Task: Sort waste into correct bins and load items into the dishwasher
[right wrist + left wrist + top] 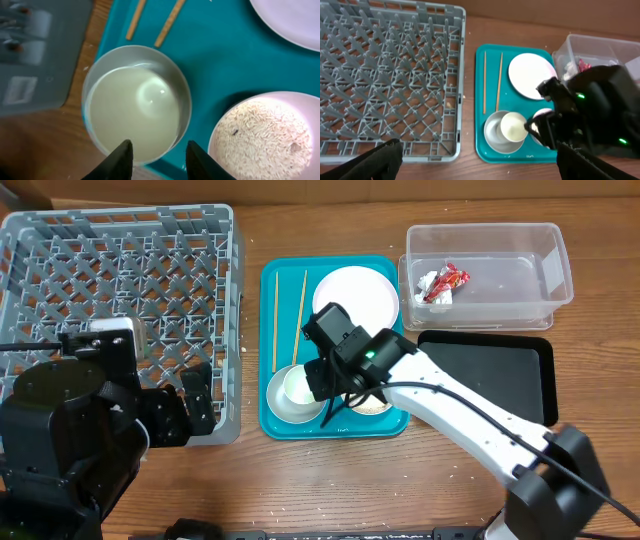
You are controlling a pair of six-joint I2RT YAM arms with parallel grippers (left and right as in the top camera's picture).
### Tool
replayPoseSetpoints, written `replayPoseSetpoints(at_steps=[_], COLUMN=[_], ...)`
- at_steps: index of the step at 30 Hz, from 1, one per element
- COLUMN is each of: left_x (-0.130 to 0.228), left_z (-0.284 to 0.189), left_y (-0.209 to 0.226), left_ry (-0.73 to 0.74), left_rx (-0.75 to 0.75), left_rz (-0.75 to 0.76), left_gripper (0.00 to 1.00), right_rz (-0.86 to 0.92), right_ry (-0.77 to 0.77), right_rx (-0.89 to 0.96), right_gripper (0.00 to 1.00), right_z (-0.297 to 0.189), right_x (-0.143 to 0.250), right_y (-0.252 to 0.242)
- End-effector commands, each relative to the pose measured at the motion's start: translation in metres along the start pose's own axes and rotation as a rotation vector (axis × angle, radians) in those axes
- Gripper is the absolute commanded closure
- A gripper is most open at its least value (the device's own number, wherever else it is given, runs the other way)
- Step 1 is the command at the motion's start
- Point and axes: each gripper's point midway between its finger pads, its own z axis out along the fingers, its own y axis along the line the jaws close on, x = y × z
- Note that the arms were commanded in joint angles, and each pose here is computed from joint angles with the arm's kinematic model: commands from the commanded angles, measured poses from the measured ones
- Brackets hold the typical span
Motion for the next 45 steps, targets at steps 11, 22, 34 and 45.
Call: replayPoseSetpoints(at_steps=[11, 22, 34, 45], left_x=[-0.001, -0.007, -0.047, -0.029], left_z=[0.000, 0.056, 0.044, -0.018], left_y=[0.000, -0.066, -0.152, -0.196], left_ry=[0.000, 0.212, 0.260, 0.327], left_rx=[-0.001, 0.292, 0.998, 1.533], left_rz=[-0.015, -0.153, -0.077, 0.118], left_gripper=[0.00, 0.00, 0.00, 0.01], right_rz=[0.035, -0.047, -0.326, -0.493], right_ry=[0.024, -0.231, -0.481, -0.539], right_rx=[0.055, -0.204, -1.004, -1.119], right_gripper=[0.96, 0.96, 0.96, 0.96], right_z=[0.019, -0.125, -0.292, -0.314], right_x=[-0.001, -0.050, -0.030, -0.028], right_y=[-0.013, -0.012, 0.008, 0.028])
